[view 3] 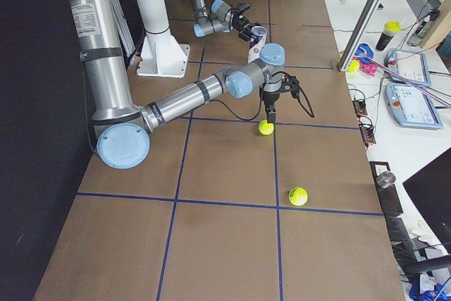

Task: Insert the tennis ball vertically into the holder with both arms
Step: 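Hold the cup upright with the left gripper while the right gripper grasps a tennis ball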

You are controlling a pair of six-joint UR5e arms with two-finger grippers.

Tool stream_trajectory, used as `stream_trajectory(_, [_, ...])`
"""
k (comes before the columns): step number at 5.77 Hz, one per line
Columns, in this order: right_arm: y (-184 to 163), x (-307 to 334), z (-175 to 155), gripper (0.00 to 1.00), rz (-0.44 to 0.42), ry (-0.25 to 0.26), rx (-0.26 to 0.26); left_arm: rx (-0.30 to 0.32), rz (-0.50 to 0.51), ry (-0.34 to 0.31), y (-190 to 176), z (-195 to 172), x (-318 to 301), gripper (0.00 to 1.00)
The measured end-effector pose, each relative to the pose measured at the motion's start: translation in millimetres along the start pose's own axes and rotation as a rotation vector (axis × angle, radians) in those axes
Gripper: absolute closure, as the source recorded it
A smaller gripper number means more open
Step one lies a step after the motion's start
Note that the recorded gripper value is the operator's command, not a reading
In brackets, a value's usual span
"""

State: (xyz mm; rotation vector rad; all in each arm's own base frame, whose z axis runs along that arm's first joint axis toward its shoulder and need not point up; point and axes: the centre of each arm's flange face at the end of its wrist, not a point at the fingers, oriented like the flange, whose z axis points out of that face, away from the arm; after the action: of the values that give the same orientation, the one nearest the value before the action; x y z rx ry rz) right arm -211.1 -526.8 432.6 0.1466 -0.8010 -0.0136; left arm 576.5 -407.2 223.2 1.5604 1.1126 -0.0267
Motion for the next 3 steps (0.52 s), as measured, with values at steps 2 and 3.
stream_trajectory(2, [0.9, -8.2, 50.3, 0.00, -0.022, 0.018, -0.014, -0.001, 0.000, 0.002, 0.7, -0.4, 0.5, 0.33])
stream_trajectory(3, [1.4, -9.0, 75.7, 0.00, -0.044, 0.027, -0.013, -0.002, 0.000, 0.002, 0.8, -0.5, 0.8, 0.33])
